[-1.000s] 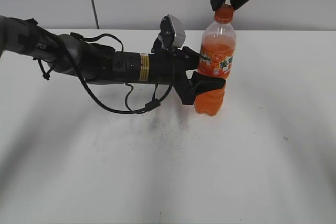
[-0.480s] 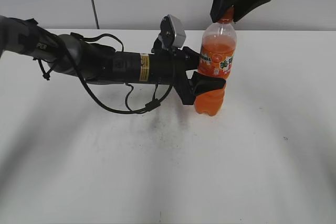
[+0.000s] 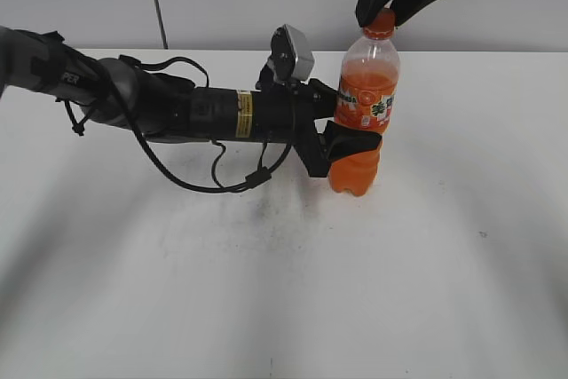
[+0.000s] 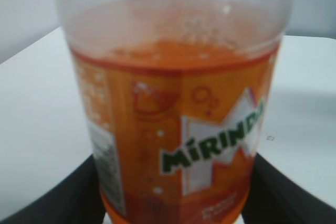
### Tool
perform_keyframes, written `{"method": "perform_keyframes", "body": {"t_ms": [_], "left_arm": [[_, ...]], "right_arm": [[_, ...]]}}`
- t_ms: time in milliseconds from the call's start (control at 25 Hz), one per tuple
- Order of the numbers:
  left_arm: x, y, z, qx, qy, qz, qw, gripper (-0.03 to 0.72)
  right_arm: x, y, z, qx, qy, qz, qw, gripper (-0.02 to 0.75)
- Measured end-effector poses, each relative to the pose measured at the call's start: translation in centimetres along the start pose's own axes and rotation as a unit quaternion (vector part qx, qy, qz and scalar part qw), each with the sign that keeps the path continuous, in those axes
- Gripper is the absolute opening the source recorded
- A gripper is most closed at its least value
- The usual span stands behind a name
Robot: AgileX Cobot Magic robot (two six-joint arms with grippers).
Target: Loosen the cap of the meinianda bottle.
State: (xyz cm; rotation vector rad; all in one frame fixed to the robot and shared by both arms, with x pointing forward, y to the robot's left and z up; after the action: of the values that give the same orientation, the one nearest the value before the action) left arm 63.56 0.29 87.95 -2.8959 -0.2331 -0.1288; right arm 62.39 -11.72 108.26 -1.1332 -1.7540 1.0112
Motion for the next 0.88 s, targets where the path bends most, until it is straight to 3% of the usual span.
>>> {"method": "perform_keyframes", "body": {"t_ms": [280,440,560,720,880], "left_arm": [[0.00,0.00,0.00,0.000,0.000,0.000,1.000,0.432],[0.00,0.00,0.00,0.000,0.000,0.000,1.000,0.432],[0.01,0.00,0.00,0.000,0.000,0.000,1.000,0.432],[0.03,0.00,0.00,0.000,-0.001,-0.002,1.000,0.432],[0.03,0.00,0.00,0.000,-0.001,-0.002,1.000,0.432]], "right_arm": [[-0.02,-0.01,-0.01,0.000,-0.018,0.001,1.000,0.269],[-0.04,-0.03,-0.03,-0.001,-0.161,0.002,0.987,0.269],[-0.06,-0.11,-0.08,-0.001,-0.334,0.004,0.943,0.269],[-0.02,-0.19,-0.07,-0.001,-0.521,0.005,0.854,0.267],[-0.02,-0.20,-0.07,-0.001,-0.562,0.005,0.827,0.266]]}}
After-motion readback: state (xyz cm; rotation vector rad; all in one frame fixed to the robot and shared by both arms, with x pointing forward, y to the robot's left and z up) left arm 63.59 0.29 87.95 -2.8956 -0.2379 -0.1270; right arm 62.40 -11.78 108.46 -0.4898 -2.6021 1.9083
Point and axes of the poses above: a point on each arm's last joint axis where the gripper is mounted, y pointing out along that axis toward the gripper, x along the wrist's bending axis when the last joint is at zero, z = x × y, the point moved 2 cm from there along y, pointing out along that axis toward the gripper, and after that the axes turned 6 degrees about y, right-handed, at the moved point
